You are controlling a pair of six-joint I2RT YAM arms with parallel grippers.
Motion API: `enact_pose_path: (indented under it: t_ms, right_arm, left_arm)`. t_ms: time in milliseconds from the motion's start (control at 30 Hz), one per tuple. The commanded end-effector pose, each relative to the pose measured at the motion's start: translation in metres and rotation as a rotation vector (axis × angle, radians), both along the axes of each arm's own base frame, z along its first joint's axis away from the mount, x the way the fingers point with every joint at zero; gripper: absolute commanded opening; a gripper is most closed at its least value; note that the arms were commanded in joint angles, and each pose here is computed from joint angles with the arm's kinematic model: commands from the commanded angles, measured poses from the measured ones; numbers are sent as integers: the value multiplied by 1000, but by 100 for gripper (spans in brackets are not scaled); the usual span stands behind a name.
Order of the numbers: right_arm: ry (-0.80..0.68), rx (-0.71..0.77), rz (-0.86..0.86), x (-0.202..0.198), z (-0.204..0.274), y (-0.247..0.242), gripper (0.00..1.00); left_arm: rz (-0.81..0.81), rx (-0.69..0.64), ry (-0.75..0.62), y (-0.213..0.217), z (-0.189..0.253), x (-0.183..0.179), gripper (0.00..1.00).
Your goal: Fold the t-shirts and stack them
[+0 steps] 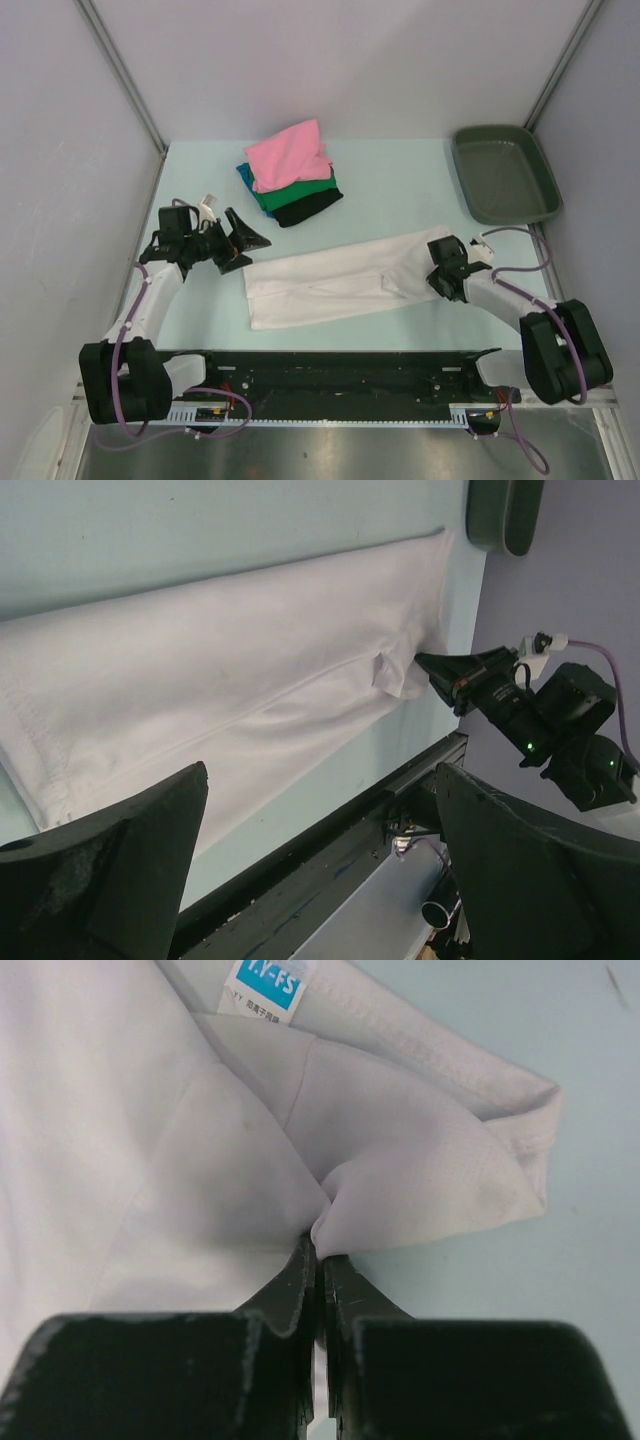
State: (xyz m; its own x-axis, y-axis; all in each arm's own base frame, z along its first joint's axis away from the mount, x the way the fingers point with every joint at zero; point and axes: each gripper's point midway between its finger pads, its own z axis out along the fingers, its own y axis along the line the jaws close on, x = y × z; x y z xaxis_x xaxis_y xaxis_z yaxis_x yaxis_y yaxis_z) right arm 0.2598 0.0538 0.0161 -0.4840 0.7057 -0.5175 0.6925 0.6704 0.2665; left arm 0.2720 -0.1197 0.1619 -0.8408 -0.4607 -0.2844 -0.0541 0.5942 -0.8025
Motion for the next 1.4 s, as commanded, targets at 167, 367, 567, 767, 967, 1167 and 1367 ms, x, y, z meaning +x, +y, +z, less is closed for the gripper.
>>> enact_pose_path:
  t_ms: [167,367,567,767,967,1167,1367]
  right_arm:
    - [-48,-113,128,137,37,-5,0]
    - [-51,-108,254,233,32,-11,0]
    - [-65,-153,482,331,37,12,0]
    - [-215,-175,509,352,92,17,94]
    - [-398,-125,456,278,190,16,100]
    - [-382,2,561,154,210,81,99]
    - [-317,165,744,14,157,156,100]
  left_arm:
    - [-24,5,-42,-1,7,-4,100]
    - [-12,-10,-34,-3,1,-12,100]
    - [-12,0,-29,-8,-12,-22,100]
    - [-45,49,-9,-17,-36,-20,100]
    - [-125,156,50,-45,-67,-9,100]
    - [-175,209,155,-64,-102,-6,100]
    - [-177,252,199,-73,-135,-4,88]
